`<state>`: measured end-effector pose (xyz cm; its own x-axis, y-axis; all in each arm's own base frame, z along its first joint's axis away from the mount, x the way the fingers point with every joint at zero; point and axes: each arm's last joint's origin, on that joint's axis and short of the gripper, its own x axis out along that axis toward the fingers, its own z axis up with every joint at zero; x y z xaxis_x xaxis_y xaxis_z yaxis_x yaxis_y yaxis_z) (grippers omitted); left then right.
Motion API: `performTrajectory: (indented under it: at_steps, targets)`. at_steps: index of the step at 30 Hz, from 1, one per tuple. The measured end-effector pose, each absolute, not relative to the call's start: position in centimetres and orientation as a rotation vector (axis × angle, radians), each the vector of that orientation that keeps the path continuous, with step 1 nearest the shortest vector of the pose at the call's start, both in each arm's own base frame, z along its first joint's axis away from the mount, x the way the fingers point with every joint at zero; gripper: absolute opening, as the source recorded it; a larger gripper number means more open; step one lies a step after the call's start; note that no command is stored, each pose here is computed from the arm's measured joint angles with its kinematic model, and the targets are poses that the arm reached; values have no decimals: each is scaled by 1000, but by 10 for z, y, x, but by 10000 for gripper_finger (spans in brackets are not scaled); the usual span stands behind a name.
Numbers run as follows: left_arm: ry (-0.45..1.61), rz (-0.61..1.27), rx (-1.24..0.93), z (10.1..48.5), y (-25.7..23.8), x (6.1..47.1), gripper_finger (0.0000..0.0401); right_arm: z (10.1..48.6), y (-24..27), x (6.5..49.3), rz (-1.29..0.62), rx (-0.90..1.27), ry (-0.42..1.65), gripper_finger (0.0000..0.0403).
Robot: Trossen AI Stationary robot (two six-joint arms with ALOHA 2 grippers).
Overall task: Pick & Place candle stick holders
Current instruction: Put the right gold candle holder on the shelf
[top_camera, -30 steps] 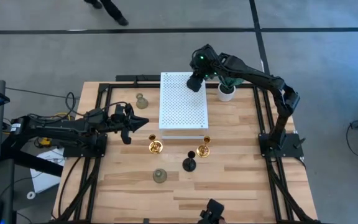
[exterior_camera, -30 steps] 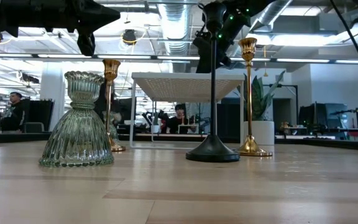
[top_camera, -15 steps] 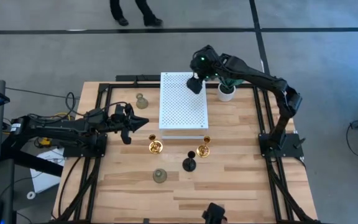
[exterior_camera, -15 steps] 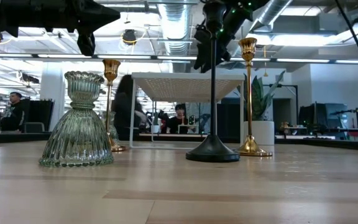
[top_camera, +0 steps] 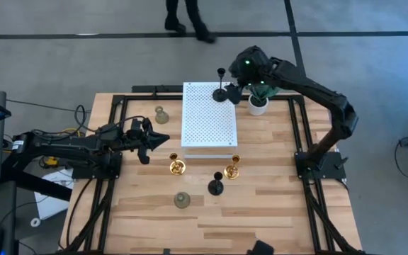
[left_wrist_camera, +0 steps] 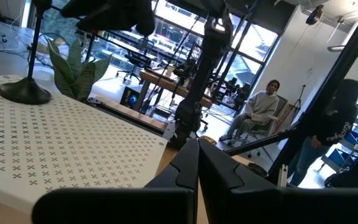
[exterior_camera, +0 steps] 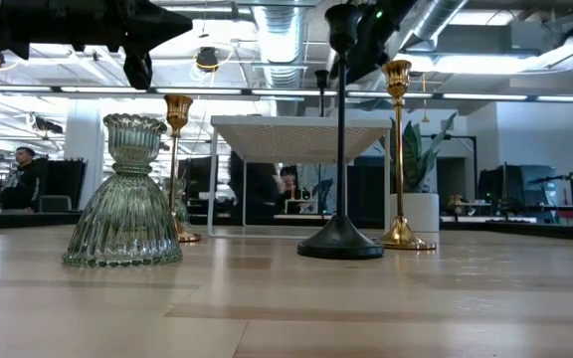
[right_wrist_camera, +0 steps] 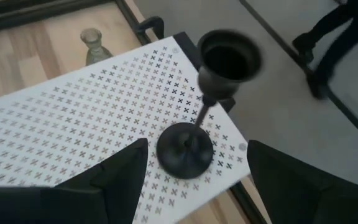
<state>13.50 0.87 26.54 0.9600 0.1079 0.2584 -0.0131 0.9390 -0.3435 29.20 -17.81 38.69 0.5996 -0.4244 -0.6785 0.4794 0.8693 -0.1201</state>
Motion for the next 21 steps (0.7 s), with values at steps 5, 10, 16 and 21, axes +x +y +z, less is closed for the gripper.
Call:
performTrajectory:
  at_steps: [5,10,16,21]
  targets:
    - [-278,63,-346,265,9,135,8,408,-161,269,-520,69,743,266]
    - [-278,63,-346,265,9,135,8,428,-139,243,-499,60,728,266]
    - [-278,63,-346,265,9,135,8,442,-110,215,-453,66,748,264]
    - [-278,63,-346,265,9,135,8,447,-89,195,-434,126,772,237]
